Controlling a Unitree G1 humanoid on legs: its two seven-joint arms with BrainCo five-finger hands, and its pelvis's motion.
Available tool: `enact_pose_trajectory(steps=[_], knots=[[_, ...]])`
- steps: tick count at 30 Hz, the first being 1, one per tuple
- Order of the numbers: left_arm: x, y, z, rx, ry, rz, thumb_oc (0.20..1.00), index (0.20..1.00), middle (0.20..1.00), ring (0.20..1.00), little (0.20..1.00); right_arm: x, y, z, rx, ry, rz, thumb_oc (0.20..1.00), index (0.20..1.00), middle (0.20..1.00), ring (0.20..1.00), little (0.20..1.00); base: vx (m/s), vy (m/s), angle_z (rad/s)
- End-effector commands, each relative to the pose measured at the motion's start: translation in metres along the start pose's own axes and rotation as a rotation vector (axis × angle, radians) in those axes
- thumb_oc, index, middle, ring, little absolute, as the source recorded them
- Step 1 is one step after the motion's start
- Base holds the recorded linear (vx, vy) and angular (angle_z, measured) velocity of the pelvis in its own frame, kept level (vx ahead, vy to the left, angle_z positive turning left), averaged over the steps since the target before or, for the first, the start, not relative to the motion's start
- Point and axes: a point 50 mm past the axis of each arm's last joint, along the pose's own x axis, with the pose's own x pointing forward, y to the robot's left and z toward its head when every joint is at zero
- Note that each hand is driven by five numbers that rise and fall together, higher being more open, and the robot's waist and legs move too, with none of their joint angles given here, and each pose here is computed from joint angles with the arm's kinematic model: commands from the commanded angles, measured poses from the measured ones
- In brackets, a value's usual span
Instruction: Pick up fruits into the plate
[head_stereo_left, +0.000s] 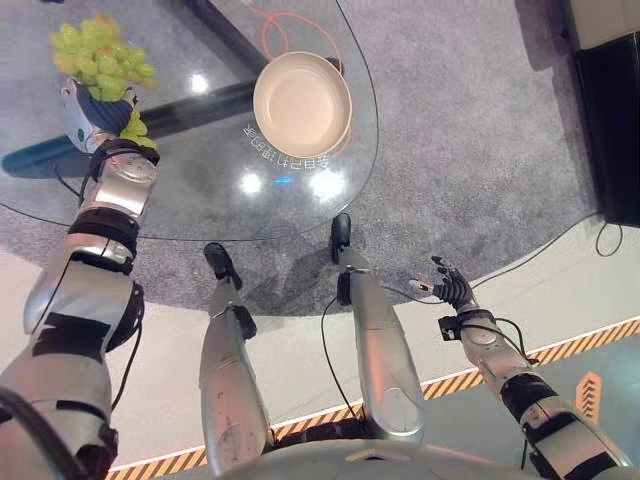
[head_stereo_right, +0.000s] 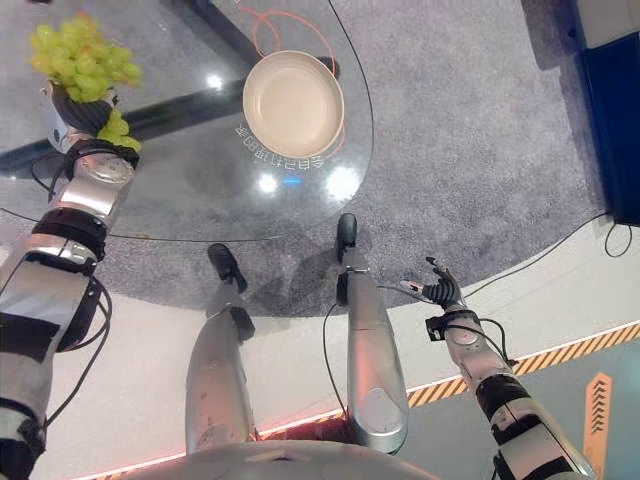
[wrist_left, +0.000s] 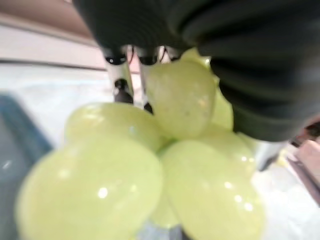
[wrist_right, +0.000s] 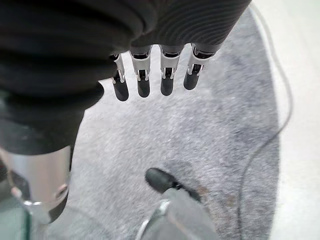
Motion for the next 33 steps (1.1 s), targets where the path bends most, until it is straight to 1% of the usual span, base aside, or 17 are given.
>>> enact_pose_trajectory(steps=[1,4,6,9,12,13,14,17,20,21,24,26,27,29,31,33], knots=[[0.019,0.040,0.001,0.037,-0.074,0.166,0.200,0.200,0.200,0.200,0.200,-0.014,-0.015,-0.015,-0.023,0.012,-0.027,1.000,1.000,1.000,1.000,1.000,0.01,0.066,0.04],[0.016,0.042,-0.006,0.081,-0.098,0.164,0.200,0.200,0.200,0.200,0.200,-0.014,-0.015,-0.014,-0.031,0.007,-0.022,1.000,1.000,1.000,1.000,1.000,0.03,0.045,0.07],[0.013,0.048,-0.010,0.144,-0.162,0.160,0.200,0.200,0.200,0.200,0.200,-0.014,-0.017,-0.012,-0.058,-0.015,-0.024,1.000,1.000,1.000,1.000,1.000,0.04,0.072,0.04],[0.011,0.051,-0.011,0.176,-0.211,0.148,0.200,0.200,0.200,0.200,0.200,-0.013,-0.020,-0.007,-0.083,-0.046,-0.031,1.000,1.000,1.000,1.000,1.000,0.01,0.044,0.02],[0.006,0.053,-0.010,0.251,-0.306,0.119,0.200,0.200,0.200,0.200,0.200,-0.014,-0.025,-0.002,-0.107,-0.072,-0.030,1.000,1.000,1.000,1.000,1.000,0.05,0.070,0.02],[0.003,0.053,-0.008,0.293,-0.371,0.103,0.200,0.200,0.200,0.200,0.200,-0.015,-0.026,0.003,-0.117,-0.098,-0.019,1.000,1.000,1.000,1.000,1.000,0.04,0.051,0.03],[0.002,0.053,-0.008,0.300,-0.379,0.100,0.200,0.200,0.200,0.200,0.200,-0.015,-0.026,0.004,-0.119,-0.101,-0.017,1.000,1.000,1.000,1.000,1.000,0.04,0.067,0.01],[-0.005,0.056,-0.005,0.359,-0.487,0.048,0.200,0.200,0.200,0.200,0.200,-0.016,-0.030,0.019,-0.132,-0.164,0.048,1.000,1.000,1.000,1.000,1.000,0.04,0.050,0.01],[-0.016,0.057,-0.003,0.409,-0.610,-0.037,0.200,0.200,0.200,0.200,0.200,-0.017,-0.032,0.036,-0.132,-0.219,0.182,1.000,1.000,1.000,1.000,1.000,0.08,0.017,-0.01],[-0.018,0.056,-0.002,0.412,-0.624,-0.055,0.200,0.200,0.200,0.200,0.200,-0.017,-0.032,0.038,-0.133,-0.226,0.201,1.000,1.000,1.000,1.000,1.000,0.05,-0.002,-0.01],[-0.028,0.052,0.001,0.436,-0.718,-0.150,0.200,0.200,0.200,0.200,0.200,-0.018,-0.031,0.056,-0.179,-0.282,0.332,1.000,1.000,1.000,1.000,1.000,0.07,-0.008,-0.02],[-0.029,0.052,0.003,0.437,-0.728,-0.164,0.200,0.200,0.200,0.200,0.200,-0.017,-0.031,0.059,-0.191,-0.286,0.348,1.000,1.000,1.000,1.000,1.000,0.05,-0.009,-0.04],[-0.038,0.046,0.010,0.463,-0.824,-0.261,0.200,0.200,0.200,0.200,0.200,-0.015,-0.034,0.086,-0.313,-0.335,0.445,1.000,1.000,1.000,1.000,1.000,0.10,-0.013,-0.04],[-0.045,0.042,0.021,0.477,-0.887,-0.329,0.200,0.200,0.200,0.200,0.200,-0.008,-0.038,0.121,-0.377,-0.362,0.514,1.000,1.000,1.000,1.000,1.000,0.10,-0.004,0.03],[-0.050,0.039,0.029,0.481,-0.934,-0.372,0.200,0.200,0.200,0.200,0.200,-0.005,-0.037,0.143,-0.452,-0.374,0.564,1.000,1.000,1.000,1.000,1.000,0.05,0.006,0.01],[-0.055,0.037,0.042,0.482,-0.981,-0.425,0.200,0.200,0.200,0.200,0.200,-0.001,-0.033,0.170,-0.483,-0.382,0.617,1.000,1.000,1.000,1.000,1.000,0.04,0.007,0.01]])
